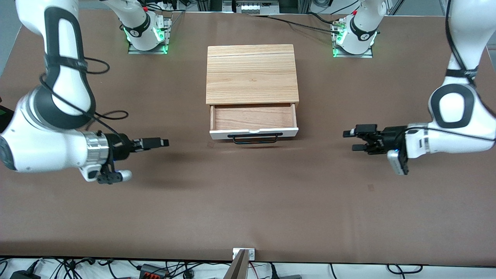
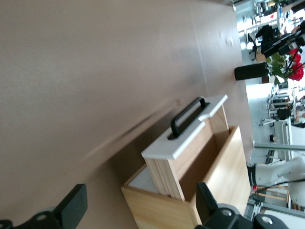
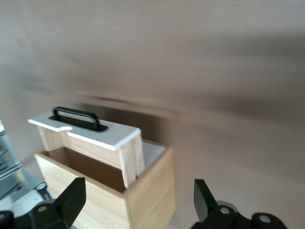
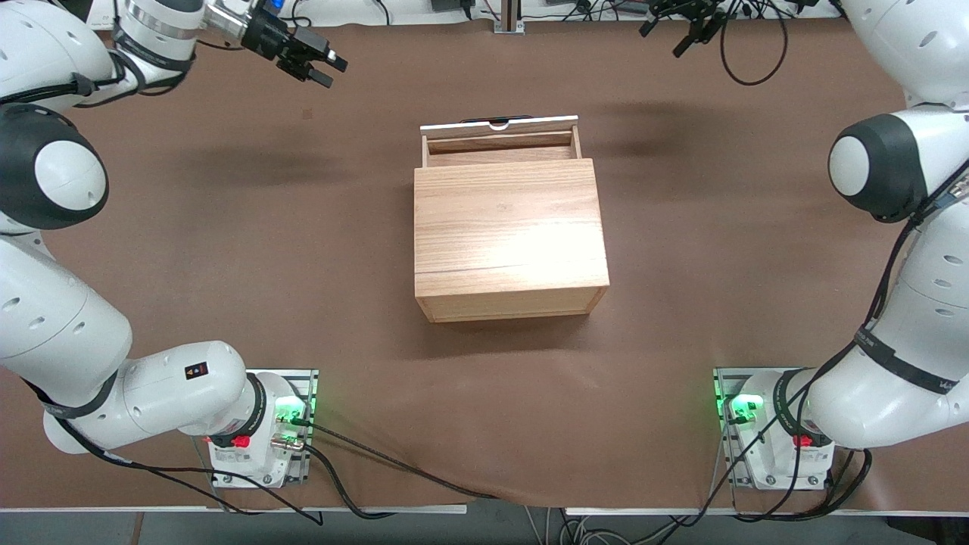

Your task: Pull top drawer with both arms simultaneously

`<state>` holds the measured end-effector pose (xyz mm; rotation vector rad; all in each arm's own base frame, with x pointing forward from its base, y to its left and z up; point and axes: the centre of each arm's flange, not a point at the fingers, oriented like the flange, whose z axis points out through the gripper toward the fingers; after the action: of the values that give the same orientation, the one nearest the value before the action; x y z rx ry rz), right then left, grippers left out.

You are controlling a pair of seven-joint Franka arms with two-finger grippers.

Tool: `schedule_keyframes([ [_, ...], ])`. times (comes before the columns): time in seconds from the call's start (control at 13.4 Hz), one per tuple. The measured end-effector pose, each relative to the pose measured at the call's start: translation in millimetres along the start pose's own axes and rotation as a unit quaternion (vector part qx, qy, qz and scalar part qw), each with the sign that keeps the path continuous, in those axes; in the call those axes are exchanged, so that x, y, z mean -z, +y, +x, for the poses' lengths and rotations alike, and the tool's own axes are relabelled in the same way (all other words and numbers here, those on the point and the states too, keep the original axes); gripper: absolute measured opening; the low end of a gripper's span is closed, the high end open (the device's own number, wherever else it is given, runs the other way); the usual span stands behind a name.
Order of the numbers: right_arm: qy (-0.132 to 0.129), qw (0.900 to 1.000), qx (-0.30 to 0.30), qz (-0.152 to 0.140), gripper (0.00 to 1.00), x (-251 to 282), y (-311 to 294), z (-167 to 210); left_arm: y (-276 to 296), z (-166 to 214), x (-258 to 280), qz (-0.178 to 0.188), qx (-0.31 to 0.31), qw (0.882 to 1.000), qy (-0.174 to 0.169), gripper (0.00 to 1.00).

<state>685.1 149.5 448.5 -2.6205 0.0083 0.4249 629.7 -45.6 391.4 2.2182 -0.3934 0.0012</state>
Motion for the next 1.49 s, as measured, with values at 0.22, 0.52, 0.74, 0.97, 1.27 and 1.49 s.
schedule_keyframes([
  [0.22, 0.009, 0.994, -0.062, -0.088, 1.00, 40, 21, -25, 40, -17, 56, 0.047, -0.001, 0.999, -0.007, 1.00],
  [0.52, 0.058, 0.973, -0.054, -0.218, 1.00, 88, 20, -56, 65, -35, 107, 0.184, 0.035, 0.980, -0.067, 1.00],
  [0.74, 0.101, 0.966, -0.031, -0.237, 1.00, 131, 39, -67, 94, -36, 140, 0.262, 0.062, 0.958, -0.103, 1.00],
  [0.97, 0.127, 0.968, -0.048, -0.210, 1.00, 181, 94, -82, 97, -37, 158, 0.304, 0.066, 0.945, -0.105, 1.00],
  [1.27, 0.141, 0.959, -0.049, -0.241, 1.00, 194, 98, -96, 96, -38, 174, 0.358, 0.066, 0.924, -0.114, 1.00],
  [1.49, 0.157, 0.956, -0.041, -0.244, 1.00, 180, 101, -105, 108, -37, 183, 0.378, 0.072, 0.918, -0.101, 1.00],
])
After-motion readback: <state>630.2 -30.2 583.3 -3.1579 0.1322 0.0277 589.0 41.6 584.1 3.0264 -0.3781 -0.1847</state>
